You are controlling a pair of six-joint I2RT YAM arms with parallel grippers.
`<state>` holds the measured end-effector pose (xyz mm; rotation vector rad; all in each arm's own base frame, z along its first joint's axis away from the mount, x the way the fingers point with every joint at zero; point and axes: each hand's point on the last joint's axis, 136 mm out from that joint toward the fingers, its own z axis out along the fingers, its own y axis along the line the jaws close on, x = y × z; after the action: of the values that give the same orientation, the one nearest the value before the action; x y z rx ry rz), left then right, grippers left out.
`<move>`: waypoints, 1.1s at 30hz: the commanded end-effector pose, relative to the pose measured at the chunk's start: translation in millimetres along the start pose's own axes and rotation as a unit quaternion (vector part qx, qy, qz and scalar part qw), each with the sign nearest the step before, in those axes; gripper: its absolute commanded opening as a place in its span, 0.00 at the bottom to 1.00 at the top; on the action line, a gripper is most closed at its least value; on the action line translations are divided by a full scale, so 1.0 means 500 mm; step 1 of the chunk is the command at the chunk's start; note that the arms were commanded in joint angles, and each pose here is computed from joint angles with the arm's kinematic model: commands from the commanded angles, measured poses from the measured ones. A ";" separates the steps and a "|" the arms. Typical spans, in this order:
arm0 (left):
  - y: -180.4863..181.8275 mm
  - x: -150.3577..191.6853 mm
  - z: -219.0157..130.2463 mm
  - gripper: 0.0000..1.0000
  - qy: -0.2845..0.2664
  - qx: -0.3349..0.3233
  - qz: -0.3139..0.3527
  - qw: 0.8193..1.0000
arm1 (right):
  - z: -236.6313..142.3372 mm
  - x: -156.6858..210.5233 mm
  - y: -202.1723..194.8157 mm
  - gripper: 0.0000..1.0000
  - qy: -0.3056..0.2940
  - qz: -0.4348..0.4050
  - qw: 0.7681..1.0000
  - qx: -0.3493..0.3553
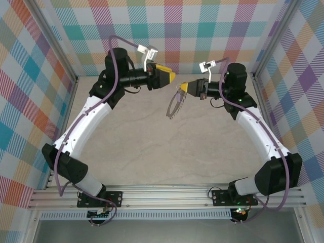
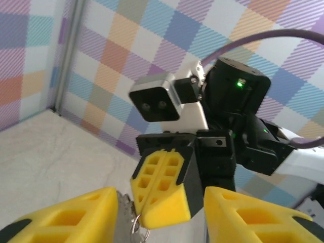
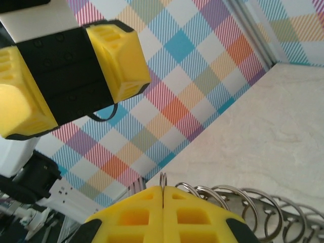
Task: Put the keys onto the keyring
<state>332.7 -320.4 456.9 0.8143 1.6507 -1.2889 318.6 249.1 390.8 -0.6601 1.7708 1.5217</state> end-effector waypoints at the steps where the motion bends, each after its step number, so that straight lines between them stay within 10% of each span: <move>1: 0.004 0.064 0.011 0.37 0.074 0.039 -0.012 0.996 | -0.001 0.008 0.016 0.00 0.027 -0.021 0.999 -0.036; 33: 0.028 0.131 0.043 0.24 0.129 0.085 -0.049 0.987 | 0.006 0.015 0.000 0.00 0.026 -0.012 0.999 -0.044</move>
<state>324.4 -336.8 386.6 1.0255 1.8397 -1.4320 319.5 253.9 370.5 -0.7110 1.8116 1.6014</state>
